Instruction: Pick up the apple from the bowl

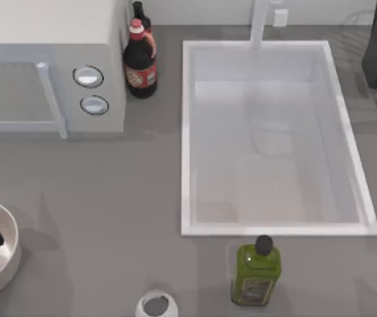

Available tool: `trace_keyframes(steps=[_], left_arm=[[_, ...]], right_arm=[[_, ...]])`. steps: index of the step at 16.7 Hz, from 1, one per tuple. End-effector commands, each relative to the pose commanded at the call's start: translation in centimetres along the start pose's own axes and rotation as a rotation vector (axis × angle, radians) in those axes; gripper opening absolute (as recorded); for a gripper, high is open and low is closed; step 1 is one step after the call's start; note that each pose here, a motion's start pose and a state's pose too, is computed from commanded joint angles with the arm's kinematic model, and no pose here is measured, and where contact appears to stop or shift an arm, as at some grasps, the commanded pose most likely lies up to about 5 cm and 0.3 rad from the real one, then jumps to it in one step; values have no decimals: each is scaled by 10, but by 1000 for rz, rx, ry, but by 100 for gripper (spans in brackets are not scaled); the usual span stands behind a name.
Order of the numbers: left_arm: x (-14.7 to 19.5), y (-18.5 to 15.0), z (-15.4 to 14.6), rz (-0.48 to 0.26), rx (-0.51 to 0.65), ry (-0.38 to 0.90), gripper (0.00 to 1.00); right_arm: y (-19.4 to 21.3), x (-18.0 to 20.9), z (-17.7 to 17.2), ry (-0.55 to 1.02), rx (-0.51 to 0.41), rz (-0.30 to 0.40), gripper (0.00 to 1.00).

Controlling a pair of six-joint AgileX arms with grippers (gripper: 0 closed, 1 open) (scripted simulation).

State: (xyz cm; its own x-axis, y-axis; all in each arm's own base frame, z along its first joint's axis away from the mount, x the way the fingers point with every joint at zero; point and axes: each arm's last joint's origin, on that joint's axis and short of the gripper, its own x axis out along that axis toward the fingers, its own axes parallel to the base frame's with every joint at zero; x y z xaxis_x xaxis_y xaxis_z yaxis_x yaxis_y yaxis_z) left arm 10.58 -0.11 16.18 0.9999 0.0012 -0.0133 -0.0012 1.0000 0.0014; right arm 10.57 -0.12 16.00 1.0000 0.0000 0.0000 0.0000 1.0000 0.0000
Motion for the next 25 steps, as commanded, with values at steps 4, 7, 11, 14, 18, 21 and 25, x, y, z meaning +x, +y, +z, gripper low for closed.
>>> trace_keyframes(steps=[4, 7, 11, 14, 18, 21, 25], left_arm=[[3, 1, 15, 11, 14, 172, 100], [14, 4, 29, 19, 26, 419, 100], [43, 8, 43, 20, 36, 827, 100], [71, 13, 45, 11, 34, 1130, 100], [102, 19, 41, -7, 23, 1433, 100], [115, 22, 39, -16, 17, 1542, 100], [117, 23, 39, -18, 16, 1557, 100]], right_arm=[[0, 0, 0, 0, 0, 0, 100], [0, 0, 0, 0, 0, 0, 100], [0, 0, 0, 0, 0, 0, 100], [0, 0, 0, 0, 0, 0, 100], [0, 0, 0, 0, 0, 0, 100], [0, 0, 0, 0, 0, 0, 100], [0, 0, 0, 0, 0, 0, 100]])
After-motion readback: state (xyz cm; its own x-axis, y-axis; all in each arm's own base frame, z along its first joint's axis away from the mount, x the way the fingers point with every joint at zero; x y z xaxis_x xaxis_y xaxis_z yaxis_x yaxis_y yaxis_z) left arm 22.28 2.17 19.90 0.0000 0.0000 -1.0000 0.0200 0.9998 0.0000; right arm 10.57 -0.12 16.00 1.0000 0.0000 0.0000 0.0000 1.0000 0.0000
